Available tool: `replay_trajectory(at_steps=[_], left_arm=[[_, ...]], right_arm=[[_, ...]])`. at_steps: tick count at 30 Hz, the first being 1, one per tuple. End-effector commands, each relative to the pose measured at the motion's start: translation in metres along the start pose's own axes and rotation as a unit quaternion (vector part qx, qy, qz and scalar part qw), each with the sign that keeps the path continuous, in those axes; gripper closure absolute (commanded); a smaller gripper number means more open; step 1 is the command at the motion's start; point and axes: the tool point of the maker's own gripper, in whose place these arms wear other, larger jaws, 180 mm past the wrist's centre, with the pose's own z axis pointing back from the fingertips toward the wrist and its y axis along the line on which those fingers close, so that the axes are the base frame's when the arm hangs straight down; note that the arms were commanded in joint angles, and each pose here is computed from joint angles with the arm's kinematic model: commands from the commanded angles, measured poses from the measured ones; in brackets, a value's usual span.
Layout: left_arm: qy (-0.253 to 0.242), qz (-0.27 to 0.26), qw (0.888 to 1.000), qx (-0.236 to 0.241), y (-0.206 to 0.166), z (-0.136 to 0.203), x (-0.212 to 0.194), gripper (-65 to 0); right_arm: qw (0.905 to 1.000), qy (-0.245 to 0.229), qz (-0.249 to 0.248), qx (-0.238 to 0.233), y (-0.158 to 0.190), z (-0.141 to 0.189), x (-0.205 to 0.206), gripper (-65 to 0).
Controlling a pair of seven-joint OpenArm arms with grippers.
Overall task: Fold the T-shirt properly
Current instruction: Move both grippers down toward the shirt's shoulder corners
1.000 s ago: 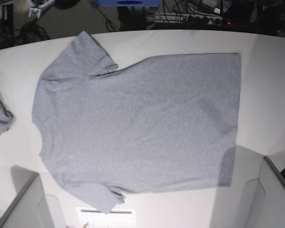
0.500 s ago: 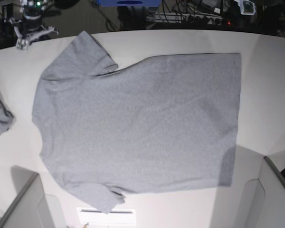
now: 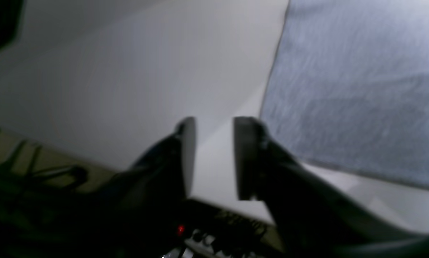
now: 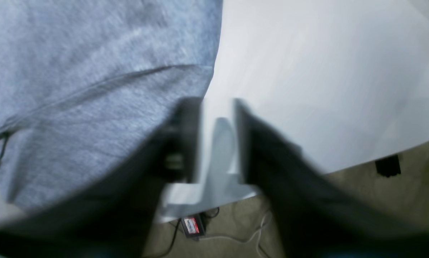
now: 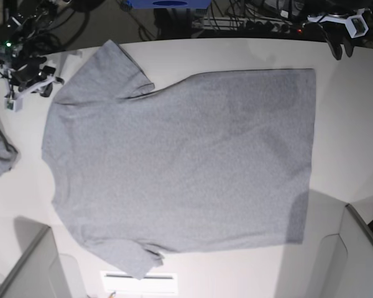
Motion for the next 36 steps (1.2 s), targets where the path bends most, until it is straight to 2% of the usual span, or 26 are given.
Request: replay_trajectory(at_steps=[1, 2, 4, 6, 7, 12, 17, 21, 26, 30, 36], left_arm=[[-0.018, 0.002, 1.000, -0.005, 0.003, 0.001, 0.010, -26.0], [-0.022, 0.013, 1.000, -0.014, 0.001, 0.000, 0.013, -30.1], [-0.014, 0.040, 0.999, -0.032, -0.002, -0.002, 0.012, -38.2], [0.004, 0.077, 0.995, -0.056, -0.009, -0.008, 0.011, -42.8], [0.014, 0.087, 0.994, -0.065, -0.010, -0.011, 0.010, -43.1], [0.044, 0.094, 0.989, -0.103, -0.009, -0.018, 0.014, -41.8], [0.031, 0.090, 0.993, -0.077, 0.012, -0.019, 0.025, -37.4], [0.039, 0.089, 0.993, -0.071, 0.018, -0.020, 0.023, -37.4], [0.055, 0.100, 0.991, -0.074, 0.019, -0.020, 0.008, -37.4], [0.063, 0.107, 0.989, -0.075, 0.020, -0.020, -0.001, -37.4], [0.073, 0.123, 0.987, -0.068, 0.024, -0.022, -0.013, -37.4]], right_arm=[[0.9997, -0.020, 0.011, 0.004, -0.001, 0.004, 0.013, -33.2], [0.9997, -0.013, 0.019, 0.008, -0.001, 0.003, 0.012, -36.8], [0.9994, 0.001, 0.026, 0.022, 0.003, -0.004, 0.007, -38.9], [0.9991, 0.019, 0.013, 0.035, 0.004, -0.016, -0.002, -38.9], [0.9988, 0.027, 0.006, 0.041, 0.006, -0.021, -0.006, -38.9], [0.9966, 0.058, -0.011, 0.058, 0.004, -0.038, -0.020, -38.9], [0.9955, 0.069, -0.014, 0.064, 0.006, -0.041, -0.029, -38.9], [0.9926, 0.076, 0.023, 0.091, 0.020, -0.041, -0.038, -38.9], [0.9910, 0.087, 0.026, 0.098, 0.025, -0.041, -0.049, -38.9], [0.9855, 0.105, 0.054, 0.122, 0.044, -0.043, -0.061, -38.7], [0.9847, 0.107, 0.049, 0.129, 0.051, -0.044, -0.065, -24.6]])
